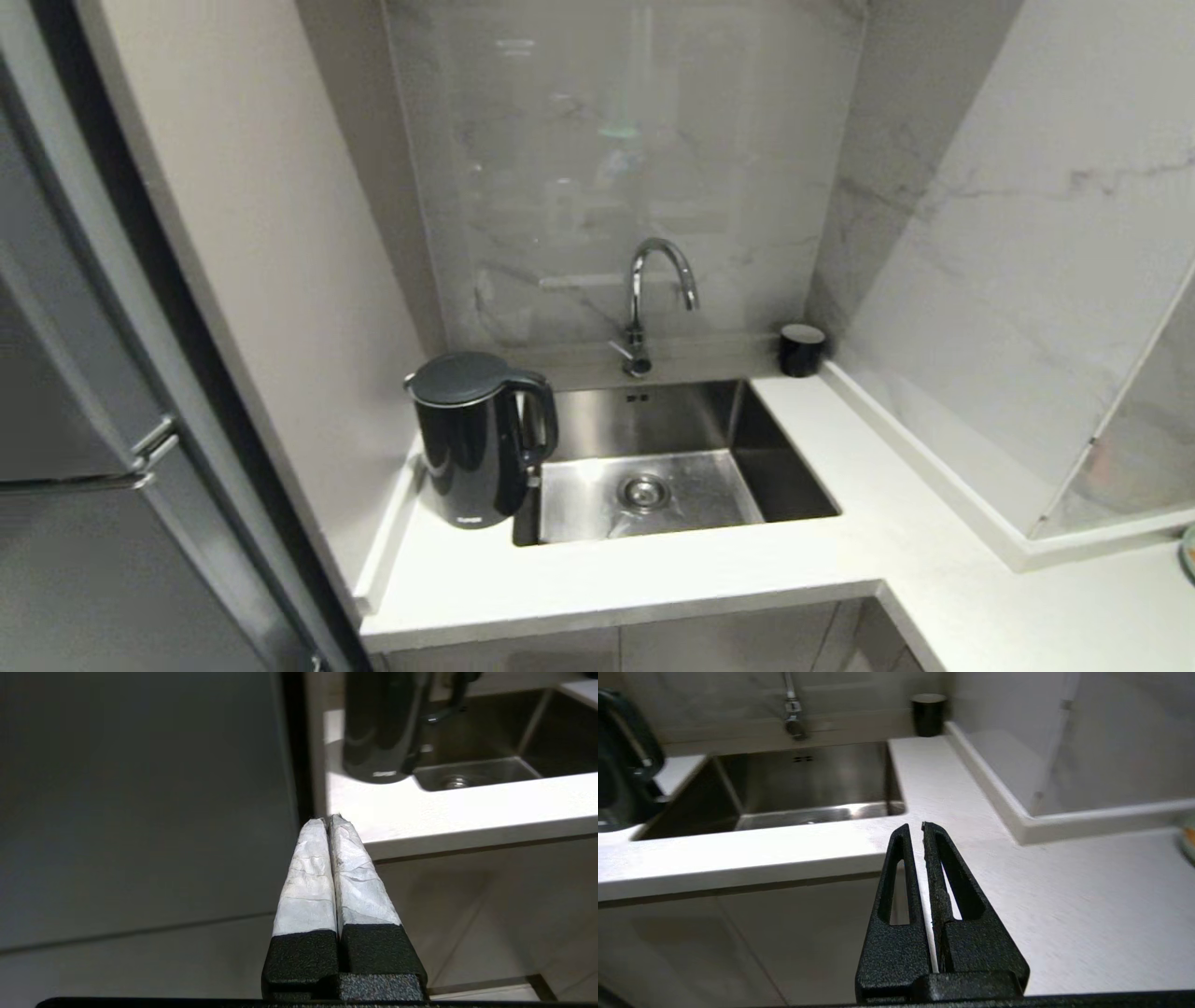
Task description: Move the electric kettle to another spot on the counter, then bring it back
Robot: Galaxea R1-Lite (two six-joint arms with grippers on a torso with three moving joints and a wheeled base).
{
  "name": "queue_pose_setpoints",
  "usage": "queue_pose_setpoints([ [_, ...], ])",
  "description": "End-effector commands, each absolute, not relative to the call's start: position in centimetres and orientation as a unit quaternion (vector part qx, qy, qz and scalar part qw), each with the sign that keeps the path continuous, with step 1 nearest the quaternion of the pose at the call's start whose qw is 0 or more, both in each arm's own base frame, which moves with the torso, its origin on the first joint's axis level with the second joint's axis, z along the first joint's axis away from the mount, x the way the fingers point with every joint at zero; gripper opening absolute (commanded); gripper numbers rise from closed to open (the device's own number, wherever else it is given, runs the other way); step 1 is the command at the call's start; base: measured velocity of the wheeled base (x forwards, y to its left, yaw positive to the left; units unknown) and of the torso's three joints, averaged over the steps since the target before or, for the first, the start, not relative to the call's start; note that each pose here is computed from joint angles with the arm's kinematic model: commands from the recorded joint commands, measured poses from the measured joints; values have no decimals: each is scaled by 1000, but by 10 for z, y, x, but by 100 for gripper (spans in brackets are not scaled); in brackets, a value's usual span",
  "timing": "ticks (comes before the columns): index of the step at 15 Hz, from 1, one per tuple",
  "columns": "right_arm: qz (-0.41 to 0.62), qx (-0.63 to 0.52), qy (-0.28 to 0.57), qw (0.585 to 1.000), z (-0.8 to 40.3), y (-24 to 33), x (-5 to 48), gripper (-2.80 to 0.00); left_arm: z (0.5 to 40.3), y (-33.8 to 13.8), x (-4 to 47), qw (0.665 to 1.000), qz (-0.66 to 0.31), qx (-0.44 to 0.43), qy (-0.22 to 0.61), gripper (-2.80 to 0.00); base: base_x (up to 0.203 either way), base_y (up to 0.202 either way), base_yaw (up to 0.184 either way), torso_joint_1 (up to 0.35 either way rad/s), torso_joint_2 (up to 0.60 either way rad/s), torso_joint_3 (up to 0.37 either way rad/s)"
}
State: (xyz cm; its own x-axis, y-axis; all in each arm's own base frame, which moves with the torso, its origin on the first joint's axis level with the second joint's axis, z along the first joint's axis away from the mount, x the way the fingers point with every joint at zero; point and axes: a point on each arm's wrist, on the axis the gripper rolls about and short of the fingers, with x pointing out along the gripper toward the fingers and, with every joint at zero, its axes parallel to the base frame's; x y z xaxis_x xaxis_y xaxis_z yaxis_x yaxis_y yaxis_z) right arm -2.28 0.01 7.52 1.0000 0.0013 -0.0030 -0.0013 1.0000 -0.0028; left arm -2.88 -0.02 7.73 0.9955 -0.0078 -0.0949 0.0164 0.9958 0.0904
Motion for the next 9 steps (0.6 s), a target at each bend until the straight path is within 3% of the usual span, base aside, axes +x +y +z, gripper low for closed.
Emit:
queue_pose_setpoints([
  [1,1,-2,2,1000,75,0,-23,-280,77,0,-29,998,-6,46,49,-280,-3,-14,176,-1,2,0],
  [6,1,-2,2,1000,75,0,-23,-280,77,0,-29,998,-5,46,49,-280,-1,-8,162,2,2,5],
  [9,1,-2,2,1000,75,0,-23,-280,77,0,-29,998,-5,46,49,-280,-1,-2,27,4,2,1],
])
